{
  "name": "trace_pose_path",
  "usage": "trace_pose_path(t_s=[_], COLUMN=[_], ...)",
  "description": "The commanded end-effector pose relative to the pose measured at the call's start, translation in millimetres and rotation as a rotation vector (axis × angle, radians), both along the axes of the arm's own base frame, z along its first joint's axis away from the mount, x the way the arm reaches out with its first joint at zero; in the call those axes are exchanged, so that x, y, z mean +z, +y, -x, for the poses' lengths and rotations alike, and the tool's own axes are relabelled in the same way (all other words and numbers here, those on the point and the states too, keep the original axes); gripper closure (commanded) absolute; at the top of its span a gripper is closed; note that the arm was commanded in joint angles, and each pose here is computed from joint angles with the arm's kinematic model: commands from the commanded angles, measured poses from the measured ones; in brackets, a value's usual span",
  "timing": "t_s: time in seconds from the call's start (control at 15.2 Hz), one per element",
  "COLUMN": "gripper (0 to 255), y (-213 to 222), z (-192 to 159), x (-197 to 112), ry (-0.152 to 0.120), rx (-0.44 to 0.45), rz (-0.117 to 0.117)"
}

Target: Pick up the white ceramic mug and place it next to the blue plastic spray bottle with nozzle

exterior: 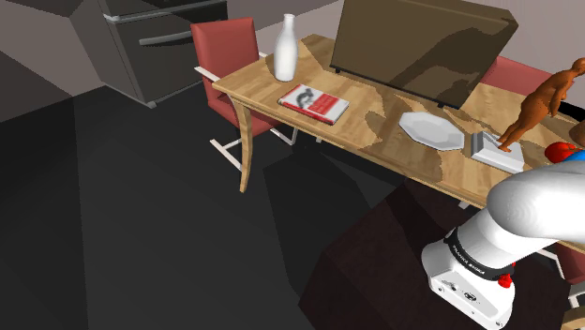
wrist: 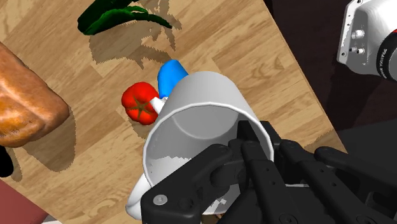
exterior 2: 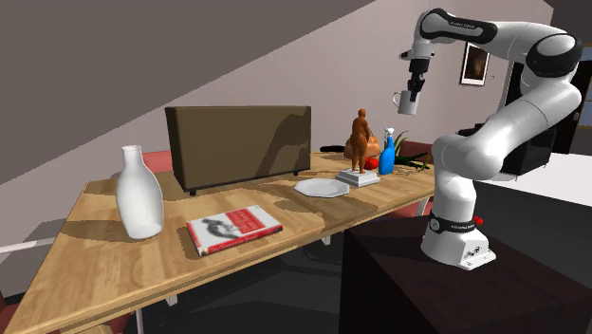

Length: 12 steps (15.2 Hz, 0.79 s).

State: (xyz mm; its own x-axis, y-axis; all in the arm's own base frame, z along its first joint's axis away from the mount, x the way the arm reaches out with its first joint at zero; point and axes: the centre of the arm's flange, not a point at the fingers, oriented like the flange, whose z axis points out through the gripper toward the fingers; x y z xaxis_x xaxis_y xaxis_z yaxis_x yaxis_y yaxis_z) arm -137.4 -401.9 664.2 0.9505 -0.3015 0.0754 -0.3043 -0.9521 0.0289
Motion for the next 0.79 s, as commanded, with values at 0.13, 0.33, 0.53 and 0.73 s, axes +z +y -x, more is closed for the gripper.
trace_pose_path(t_s=[0.13, 0.33, 0.53, 0.73], gripper=[255, 255, 255, 255], y=[-16.7, -16.7, -16.7, -16.7], z=[52.5, 52.5, 52.5, 52.5], x=[-0.1, -15.9, -31.7, -47.6], ry=[0.001, 0.001, 0.001, 0.001], rx=[0.001, 0.001, 0.001, 0.001], rz=[0.000, 0.000, 0.000, 0.000])
